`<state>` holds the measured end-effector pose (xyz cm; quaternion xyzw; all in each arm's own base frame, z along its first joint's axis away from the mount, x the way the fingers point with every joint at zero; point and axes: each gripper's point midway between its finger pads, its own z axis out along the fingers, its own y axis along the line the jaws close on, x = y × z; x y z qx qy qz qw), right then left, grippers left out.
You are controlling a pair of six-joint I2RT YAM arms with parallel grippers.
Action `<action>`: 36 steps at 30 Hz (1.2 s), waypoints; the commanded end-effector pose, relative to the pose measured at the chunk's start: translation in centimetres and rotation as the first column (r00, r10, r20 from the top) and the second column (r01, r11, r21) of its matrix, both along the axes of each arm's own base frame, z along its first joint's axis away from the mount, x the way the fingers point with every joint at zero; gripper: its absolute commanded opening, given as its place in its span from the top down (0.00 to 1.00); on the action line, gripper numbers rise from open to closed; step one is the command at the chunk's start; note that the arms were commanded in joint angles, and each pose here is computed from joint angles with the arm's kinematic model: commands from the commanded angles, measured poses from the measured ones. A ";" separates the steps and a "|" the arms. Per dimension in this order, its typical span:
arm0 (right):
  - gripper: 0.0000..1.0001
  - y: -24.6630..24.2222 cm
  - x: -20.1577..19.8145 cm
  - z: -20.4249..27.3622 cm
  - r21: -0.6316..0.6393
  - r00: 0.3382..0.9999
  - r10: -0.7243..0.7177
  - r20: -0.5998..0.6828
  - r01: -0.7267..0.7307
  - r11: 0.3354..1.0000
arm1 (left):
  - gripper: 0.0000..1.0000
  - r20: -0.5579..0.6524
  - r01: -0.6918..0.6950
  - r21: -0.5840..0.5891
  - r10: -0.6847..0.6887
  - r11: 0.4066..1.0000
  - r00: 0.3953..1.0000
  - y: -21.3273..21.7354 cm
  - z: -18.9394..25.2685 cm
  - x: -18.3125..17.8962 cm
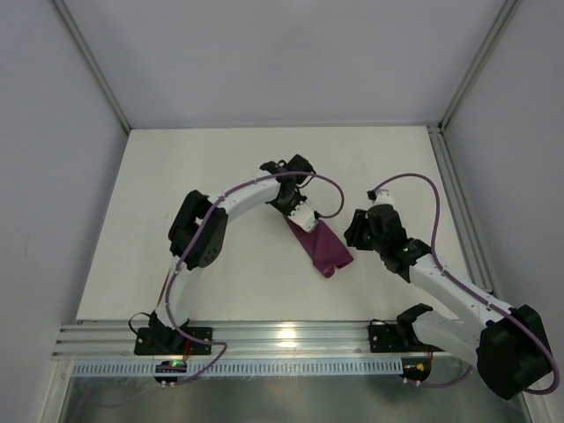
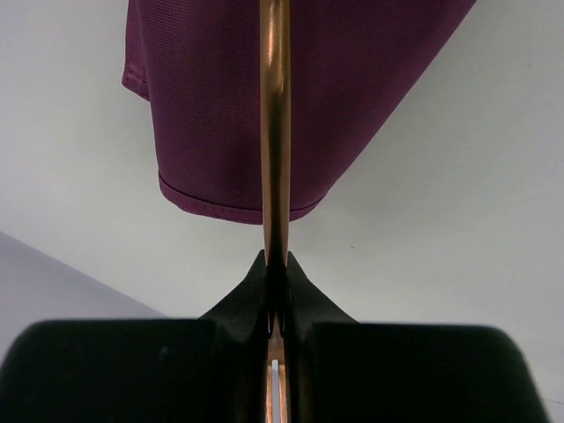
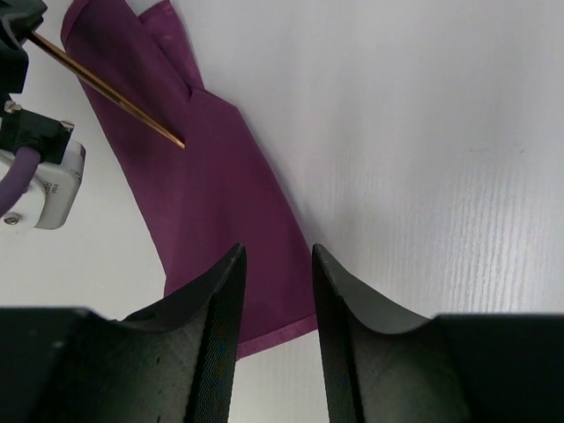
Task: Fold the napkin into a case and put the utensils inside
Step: Stuff the fork into the folded napkin.
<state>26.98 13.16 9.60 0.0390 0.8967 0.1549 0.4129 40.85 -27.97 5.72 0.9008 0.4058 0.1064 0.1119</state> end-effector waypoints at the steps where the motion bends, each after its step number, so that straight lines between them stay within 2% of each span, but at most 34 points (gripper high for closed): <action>1: 0.60 1.0 -0.5 -0.8 0.069 1.000 -0.001 -0.022 0.003 0.998 | 1.00 0.031 0.028 0.002 -0.028 1.000 0.999 -1.4 0.7 0.3; 6: 0.59 1.0 -1.7 -2.7 0.094 0.997 -0.005 -0.074 0.012 0.996 | 1.00 -0.003 0.048 0.010 -0.048 0.999 0.999 -2.4 -0.4 -1.0; 10: 0.51 1.3 -2.2 -3.7 0.115 0.995 -0.002 -0.098 0.013 0.993 | 1.00 -0.060 0.061 -0.003 -0.061 0.998 0.996 -2.7 -0.8 -2.2; 20: 0.50 0.8 -3.2 -6.2 0.118 0.989 -0.034 -0.145 0.052 0.992 | 1.00 -0.090 0.112 -0.028 -0.114 0.993 0.989 -4.7 -1.4 -3.4; 25: 0.50 0.5 -3.3 -7.3 0.096 0.986 -0.037 -0.161 0.053 0.994 | 1.00 -0.055 0.158 -0.062 -0.162 0.985 0.985 -6.3 -0.5 -3.2; 30: 0.51 0.9 -3.2 -8.1 0.117 0.985 -0.037 -0.171 0.058 0.991 | 1.00 -0.103 0.211 -0.057 -0.216 0.976 0.971 -7.6 -0.6 -5.4; 36: 0.60 0.8 -3.1 -8.4 0.120 0.984 -0.049 -0.169 0.069 0.990 | 1.00 -0.148 0.252 -0.048 -0.257 0.966 0.955 -7.6 -0.9 -6.9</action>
